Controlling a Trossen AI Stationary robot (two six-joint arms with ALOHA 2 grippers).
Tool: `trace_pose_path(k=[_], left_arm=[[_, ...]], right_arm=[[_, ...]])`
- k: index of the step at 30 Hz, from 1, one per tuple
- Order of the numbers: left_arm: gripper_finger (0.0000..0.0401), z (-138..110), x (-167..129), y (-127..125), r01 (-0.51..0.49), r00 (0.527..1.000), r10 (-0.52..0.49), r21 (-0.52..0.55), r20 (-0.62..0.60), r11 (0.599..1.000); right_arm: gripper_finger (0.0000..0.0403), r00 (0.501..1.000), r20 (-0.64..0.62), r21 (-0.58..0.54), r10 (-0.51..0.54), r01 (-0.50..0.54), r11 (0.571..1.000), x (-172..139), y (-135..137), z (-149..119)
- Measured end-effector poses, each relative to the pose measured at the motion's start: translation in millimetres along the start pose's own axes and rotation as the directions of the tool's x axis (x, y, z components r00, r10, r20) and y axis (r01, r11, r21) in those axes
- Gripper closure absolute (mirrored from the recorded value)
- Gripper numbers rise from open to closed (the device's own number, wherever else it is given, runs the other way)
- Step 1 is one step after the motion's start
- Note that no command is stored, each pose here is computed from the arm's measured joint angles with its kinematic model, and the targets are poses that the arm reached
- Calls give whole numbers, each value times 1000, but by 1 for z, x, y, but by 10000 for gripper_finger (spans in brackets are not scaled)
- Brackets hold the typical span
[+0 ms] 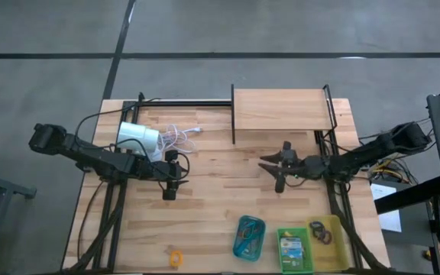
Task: Pick & Place Office Desk Supplies
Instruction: Put the yellow spring rubberband into the yellow bin
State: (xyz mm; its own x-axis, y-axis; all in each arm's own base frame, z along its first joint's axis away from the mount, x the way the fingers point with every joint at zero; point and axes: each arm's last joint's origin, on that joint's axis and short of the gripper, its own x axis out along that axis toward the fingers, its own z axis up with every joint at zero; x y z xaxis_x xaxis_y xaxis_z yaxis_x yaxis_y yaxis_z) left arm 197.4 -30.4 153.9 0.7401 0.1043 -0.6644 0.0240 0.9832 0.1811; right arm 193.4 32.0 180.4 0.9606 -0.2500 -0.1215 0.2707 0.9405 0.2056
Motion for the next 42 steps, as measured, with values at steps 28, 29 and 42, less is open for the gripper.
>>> trace_pose_path(k=[28, 29, 42], left_arm=[[226, 0, 0, 0, 0, 1000, 0, 1, -1, 1000], [226, 0, 0, 0, 0, 1000, 0, 2, -1, 1000], [226, 0, 0, 0, 0, 1000, 0, 4, -1, 1000]], right_arm=[[277, 1000, -18, -73, -12, 11, 997, 19, 2, -7], [275, 1000, -20, -74, -13, 11, 997, 19, 2, -7], [274, 1000, -24, -73, -14, 13, 997, 19, 2, -8]])
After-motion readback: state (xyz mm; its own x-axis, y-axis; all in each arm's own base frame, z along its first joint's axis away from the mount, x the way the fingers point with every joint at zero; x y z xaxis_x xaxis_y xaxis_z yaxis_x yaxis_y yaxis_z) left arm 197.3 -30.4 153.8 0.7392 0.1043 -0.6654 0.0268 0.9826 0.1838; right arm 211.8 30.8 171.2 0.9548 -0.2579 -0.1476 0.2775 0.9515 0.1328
